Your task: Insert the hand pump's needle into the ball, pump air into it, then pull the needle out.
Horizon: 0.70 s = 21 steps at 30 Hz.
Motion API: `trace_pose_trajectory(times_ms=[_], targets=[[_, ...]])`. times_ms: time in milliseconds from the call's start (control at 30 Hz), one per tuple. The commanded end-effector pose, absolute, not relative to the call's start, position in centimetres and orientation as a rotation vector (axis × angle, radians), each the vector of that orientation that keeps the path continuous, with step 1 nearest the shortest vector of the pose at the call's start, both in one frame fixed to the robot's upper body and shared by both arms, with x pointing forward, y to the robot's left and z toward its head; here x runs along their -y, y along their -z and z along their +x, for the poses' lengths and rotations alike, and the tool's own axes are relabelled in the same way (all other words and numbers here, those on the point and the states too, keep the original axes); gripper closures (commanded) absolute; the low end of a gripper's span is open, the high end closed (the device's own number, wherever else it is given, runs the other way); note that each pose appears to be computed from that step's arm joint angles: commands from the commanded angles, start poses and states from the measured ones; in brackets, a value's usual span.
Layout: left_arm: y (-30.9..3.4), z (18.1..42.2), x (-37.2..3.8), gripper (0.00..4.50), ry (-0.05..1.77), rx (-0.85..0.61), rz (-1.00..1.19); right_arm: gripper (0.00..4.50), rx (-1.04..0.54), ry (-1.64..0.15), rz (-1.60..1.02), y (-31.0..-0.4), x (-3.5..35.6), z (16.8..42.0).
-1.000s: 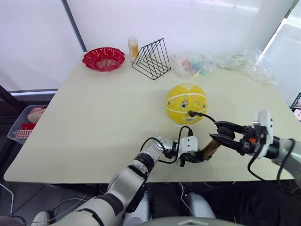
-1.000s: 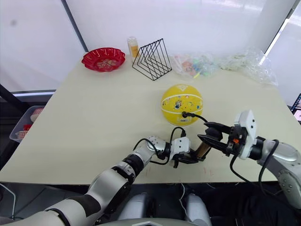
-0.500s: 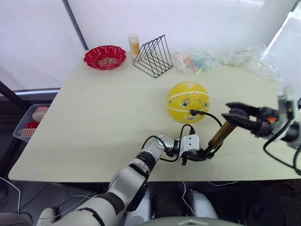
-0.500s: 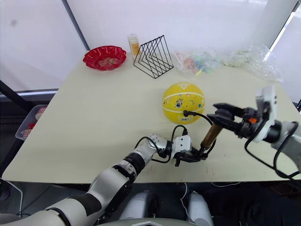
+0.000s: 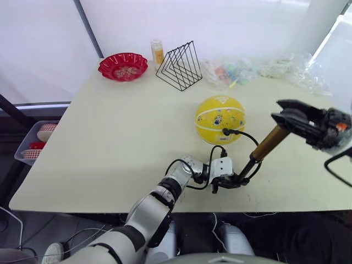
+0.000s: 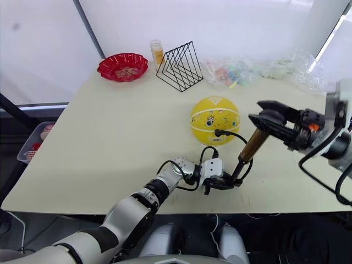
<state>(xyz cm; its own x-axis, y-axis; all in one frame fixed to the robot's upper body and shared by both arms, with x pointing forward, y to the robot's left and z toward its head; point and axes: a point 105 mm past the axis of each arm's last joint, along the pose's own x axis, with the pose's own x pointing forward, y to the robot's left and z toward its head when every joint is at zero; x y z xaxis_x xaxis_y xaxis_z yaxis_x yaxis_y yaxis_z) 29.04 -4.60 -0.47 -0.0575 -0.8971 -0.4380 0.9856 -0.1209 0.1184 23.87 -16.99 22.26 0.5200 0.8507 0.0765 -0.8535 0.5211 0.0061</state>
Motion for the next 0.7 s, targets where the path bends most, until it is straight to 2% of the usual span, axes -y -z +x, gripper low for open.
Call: trace_pose_trajectory(times_ms=[33,200,367,433,533,700], targets=[[4.2,27.2,2.4,3.51,1.664,-0.441,0.512,2.45,-0.072,-0.987,0.032,-18.1,17.0,24.5],[4.2,27.3,2.4,3.51,1.663,-0.439,0.515,2.45,-0.192,-0.97,0.032,-12.4,16.8,24.9],[4.2,27.2,2.5,3.51,1.669,-0.437,0.516,2.45,-0.218,-0.979,0.039,-10.6,16.6,24.8],[4.1,27.2,2.6,3.51,1.668,-0.436,0.515,2.45,-0.181,-0.976,0.035,-11.6,16.8,24.9],[4.1,27.2,2.6,3.51,1.667,-0.435,0.514,2.45,-0.073,-0.971,0.036,-15.3,17.3,25.1],[4.3,27.2,2.4,3.51,1.666,-0.441,0.514,2.45,0.106,-0.97,-0.001,-23.6,18.7,24.6]])
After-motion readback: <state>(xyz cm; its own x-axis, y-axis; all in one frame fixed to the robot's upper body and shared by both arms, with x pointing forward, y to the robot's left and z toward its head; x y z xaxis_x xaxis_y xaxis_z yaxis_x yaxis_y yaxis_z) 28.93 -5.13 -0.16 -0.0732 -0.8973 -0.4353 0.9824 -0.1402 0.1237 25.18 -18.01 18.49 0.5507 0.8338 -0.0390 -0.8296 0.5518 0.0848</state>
